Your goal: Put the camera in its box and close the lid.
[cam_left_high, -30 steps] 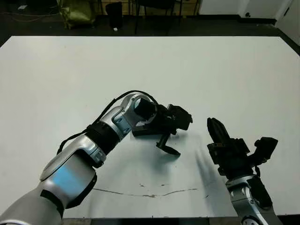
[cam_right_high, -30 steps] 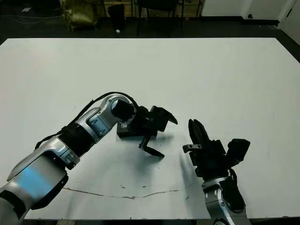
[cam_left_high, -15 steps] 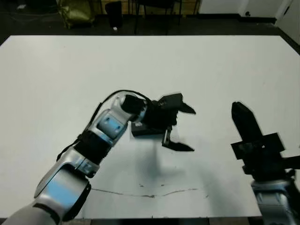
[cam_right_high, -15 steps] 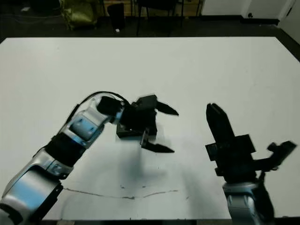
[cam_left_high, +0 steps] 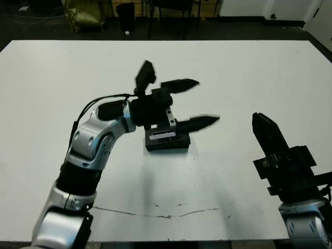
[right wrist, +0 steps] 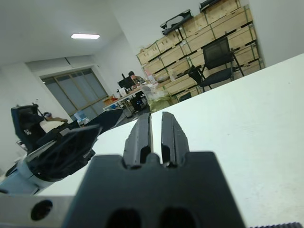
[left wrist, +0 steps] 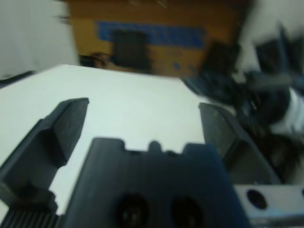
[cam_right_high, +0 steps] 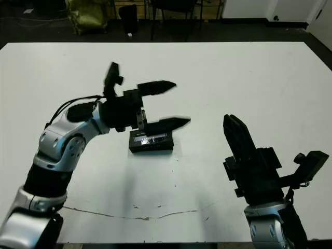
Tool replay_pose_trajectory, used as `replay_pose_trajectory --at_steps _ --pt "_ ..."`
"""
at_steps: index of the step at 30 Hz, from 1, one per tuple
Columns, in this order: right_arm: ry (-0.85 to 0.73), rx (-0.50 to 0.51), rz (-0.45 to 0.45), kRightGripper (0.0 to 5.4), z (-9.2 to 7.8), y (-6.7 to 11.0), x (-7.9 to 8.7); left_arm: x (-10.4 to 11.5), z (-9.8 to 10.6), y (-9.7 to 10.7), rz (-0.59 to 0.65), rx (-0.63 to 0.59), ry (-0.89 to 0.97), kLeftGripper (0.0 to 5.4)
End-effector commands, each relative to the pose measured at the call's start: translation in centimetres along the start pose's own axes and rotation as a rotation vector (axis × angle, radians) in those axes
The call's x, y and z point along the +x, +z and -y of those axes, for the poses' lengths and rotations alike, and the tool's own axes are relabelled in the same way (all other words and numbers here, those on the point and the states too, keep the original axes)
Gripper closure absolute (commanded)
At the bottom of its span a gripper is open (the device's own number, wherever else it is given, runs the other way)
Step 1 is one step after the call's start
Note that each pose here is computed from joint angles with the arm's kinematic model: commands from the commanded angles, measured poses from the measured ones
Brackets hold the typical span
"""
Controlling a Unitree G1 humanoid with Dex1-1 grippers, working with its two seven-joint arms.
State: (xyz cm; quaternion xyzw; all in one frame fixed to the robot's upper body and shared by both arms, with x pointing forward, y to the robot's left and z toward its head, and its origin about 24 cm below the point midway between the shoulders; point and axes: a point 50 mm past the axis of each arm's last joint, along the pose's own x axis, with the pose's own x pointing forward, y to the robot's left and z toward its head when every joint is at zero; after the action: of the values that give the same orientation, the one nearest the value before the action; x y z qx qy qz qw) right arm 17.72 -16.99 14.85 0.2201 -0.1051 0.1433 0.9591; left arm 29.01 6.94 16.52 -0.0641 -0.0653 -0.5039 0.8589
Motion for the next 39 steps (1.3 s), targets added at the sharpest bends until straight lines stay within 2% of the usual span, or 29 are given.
replay_pose_trajectory --at_steps 1,4,9,16,21,31,39 --pt "0.001 0.007 -0.005 5.4 2.1 -1.7 0.1 -1.2 0.1 -1.8 0.017 0.063 0.246 0.6" --pt "0.002 0.002 -0.004 5.4 3.1 -2.8 0.2 -1.7 0.5 -3.1 0.032 0.081 0.366 1.33" --pt "-0.021 -0.03 -0.029 5.4 3.4 -3.7 0.3 -2.4 1.5 -5.6 0.011 0.126 0.482 2.55" --pt "-0.026 -0.056 -0.041 5.4 3.5 -4.2 0.4 -2.5 1.8 -8.1 -0.057 0.2 0.538 4.24" --pt "-0.023 -0.05 -0.039 5.4 3.4 -4.2 0.3 -1.8 2.1 -9.6 -0.141 0.198 0.57 5.39" --pt "-0.018 -0.061 -0.043 5.4 3.2 -4.3 0.3 0.6 2.8 -13.5 -0.301 0.064 0.588 5.39" --pt "-0.008 -0.057 -0.032 5.4 3.1 -4.4 0.2 1.7 3.4 -15.1 -0.464 0.02 0.548 5.39"
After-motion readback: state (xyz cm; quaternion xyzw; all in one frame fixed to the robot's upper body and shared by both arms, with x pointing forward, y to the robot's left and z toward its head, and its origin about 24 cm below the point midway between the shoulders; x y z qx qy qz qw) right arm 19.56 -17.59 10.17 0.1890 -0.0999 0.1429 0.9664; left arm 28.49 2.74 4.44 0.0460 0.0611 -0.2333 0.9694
